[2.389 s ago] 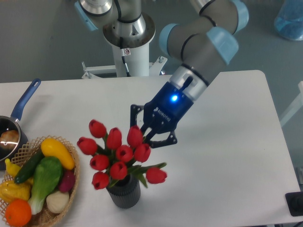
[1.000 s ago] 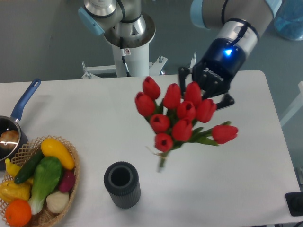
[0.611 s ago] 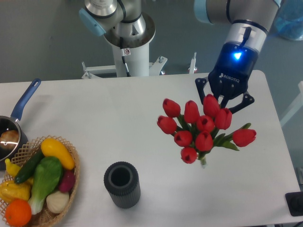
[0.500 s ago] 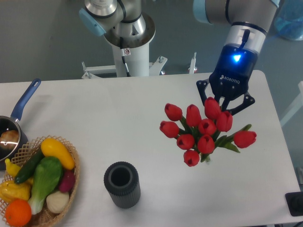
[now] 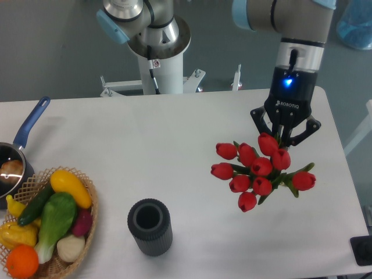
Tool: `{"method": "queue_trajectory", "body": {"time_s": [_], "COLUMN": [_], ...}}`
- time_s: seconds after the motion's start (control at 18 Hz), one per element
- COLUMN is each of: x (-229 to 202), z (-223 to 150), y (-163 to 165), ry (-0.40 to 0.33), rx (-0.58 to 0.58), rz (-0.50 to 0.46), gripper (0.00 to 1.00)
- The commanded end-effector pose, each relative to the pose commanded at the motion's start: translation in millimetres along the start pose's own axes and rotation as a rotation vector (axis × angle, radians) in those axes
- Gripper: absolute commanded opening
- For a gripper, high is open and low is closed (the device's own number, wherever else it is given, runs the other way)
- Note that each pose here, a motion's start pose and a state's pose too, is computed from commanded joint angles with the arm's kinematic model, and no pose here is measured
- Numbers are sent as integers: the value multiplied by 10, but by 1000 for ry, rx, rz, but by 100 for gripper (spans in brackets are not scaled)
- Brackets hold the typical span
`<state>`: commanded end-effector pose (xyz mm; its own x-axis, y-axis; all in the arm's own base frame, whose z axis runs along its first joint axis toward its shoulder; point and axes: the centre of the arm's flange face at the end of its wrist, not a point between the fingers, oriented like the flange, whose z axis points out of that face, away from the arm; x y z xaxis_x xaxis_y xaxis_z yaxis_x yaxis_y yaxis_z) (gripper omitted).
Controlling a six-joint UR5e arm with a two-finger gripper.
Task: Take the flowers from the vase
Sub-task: 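Carry the tulip bunch away from the vase and hold it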
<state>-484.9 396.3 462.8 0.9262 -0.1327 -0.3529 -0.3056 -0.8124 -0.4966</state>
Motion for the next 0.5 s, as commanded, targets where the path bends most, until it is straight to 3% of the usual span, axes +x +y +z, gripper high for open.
{"method": "queue_trajectory", "body": {"time_s": [0.22,0.39,0.5], "x": [129,240,394], "z": [24,89,231], "y": [-238,-178,-270], "ry": [-10,63,112], "rx": [-127,-268,-378], "rz": [81,88,170], "gripper": [0,0,0]}}
